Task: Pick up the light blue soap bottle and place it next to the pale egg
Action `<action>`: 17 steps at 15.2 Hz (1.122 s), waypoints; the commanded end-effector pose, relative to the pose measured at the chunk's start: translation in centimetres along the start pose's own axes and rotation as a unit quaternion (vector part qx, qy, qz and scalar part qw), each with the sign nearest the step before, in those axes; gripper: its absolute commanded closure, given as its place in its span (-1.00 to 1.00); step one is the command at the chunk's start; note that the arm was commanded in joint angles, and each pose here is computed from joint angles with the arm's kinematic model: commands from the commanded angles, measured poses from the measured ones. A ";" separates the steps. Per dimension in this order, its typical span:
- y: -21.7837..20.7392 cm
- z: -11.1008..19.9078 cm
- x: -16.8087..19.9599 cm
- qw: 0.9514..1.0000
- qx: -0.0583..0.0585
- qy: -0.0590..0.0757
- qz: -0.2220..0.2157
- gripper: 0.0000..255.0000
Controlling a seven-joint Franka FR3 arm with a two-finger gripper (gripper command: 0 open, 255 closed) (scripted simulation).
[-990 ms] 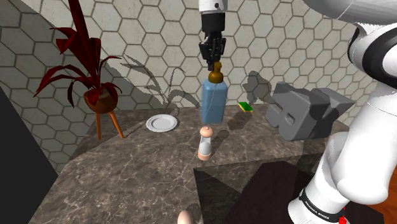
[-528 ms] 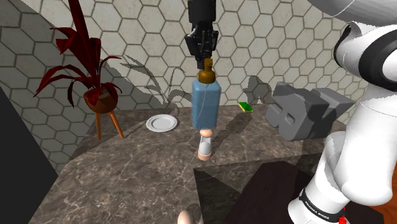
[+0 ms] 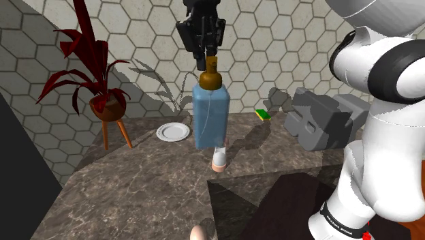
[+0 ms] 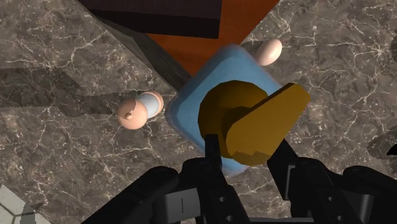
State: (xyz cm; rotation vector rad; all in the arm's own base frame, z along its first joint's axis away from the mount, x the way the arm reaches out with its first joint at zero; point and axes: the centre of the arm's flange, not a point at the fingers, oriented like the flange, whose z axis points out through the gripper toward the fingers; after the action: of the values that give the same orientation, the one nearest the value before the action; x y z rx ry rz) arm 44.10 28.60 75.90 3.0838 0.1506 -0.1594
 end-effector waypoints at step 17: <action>-1.7 8.5 0.8 1.000 0.001 0.000 0.001 1.00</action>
State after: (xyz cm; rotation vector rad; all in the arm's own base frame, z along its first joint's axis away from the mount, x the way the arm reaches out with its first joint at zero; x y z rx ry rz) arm 43.77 29.86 67.84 3.0844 0.1462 -0.1617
